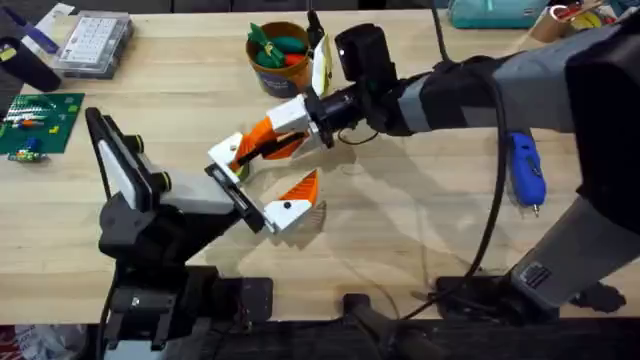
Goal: Pick up the gripper from the table and insert it into the empty holder that is missing its gripper. Then pick up a screw, insert it into the mounting hole, and use the screwdriver to tighten it. Finally, clean up the table by picking up the vegetable and placing it into the bucket.
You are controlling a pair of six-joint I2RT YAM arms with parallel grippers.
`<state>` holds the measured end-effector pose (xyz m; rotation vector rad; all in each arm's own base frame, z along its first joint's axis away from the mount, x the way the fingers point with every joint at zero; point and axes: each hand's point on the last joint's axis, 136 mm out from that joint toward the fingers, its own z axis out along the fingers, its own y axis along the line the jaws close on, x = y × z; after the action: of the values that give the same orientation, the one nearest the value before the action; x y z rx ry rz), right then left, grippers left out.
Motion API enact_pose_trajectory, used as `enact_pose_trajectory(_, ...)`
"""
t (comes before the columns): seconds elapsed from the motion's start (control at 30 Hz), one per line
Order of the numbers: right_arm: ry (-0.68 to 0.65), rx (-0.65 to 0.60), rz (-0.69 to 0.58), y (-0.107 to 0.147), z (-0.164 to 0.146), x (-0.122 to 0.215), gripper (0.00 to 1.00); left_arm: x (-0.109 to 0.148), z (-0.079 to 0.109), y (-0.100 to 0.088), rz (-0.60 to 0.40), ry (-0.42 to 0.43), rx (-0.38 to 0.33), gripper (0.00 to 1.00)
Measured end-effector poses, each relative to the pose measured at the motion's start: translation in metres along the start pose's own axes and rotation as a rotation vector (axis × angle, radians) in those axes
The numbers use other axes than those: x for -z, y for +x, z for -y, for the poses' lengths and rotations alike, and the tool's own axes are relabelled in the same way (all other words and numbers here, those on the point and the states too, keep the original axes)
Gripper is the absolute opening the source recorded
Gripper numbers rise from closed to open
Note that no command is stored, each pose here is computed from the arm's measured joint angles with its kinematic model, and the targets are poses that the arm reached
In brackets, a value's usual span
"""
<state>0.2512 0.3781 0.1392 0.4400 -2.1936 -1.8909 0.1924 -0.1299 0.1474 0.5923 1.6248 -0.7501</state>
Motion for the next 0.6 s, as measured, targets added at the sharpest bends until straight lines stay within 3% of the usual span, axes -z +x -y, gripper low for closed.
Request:
enact_pose_trajectory(0.17, -0.006, -0.003, -0.011, 0.002, -0.001, 0.0, 0.383, 0.0, 0.001, 0.0, 0.0, 0.006, -0.003, 0.99)
enact_pose_trajectory(0.47, -0.007, -0.023, -0.021, 0.005, 0.001, 0.0, 0.566, 0.0, 0.003, 0.0, 0.001, 0.019, -0.018, 0.99)
enact_pose_trajectory(0.5, -0.03, -0.028, -0.077, 0.018, -0.002, -0.006, 0.6, 0.0, 0.014, 0.0, -0.002, 0.077, -0.035, 0.99)
enact_pose_trajectory(0.6, -0.044, -0.04, -0.109, 0.025, -0.002, -0.007, 0.651, 0.0, 0.017, 0.0, -0.001, 0.093, -0.043, 0.99)
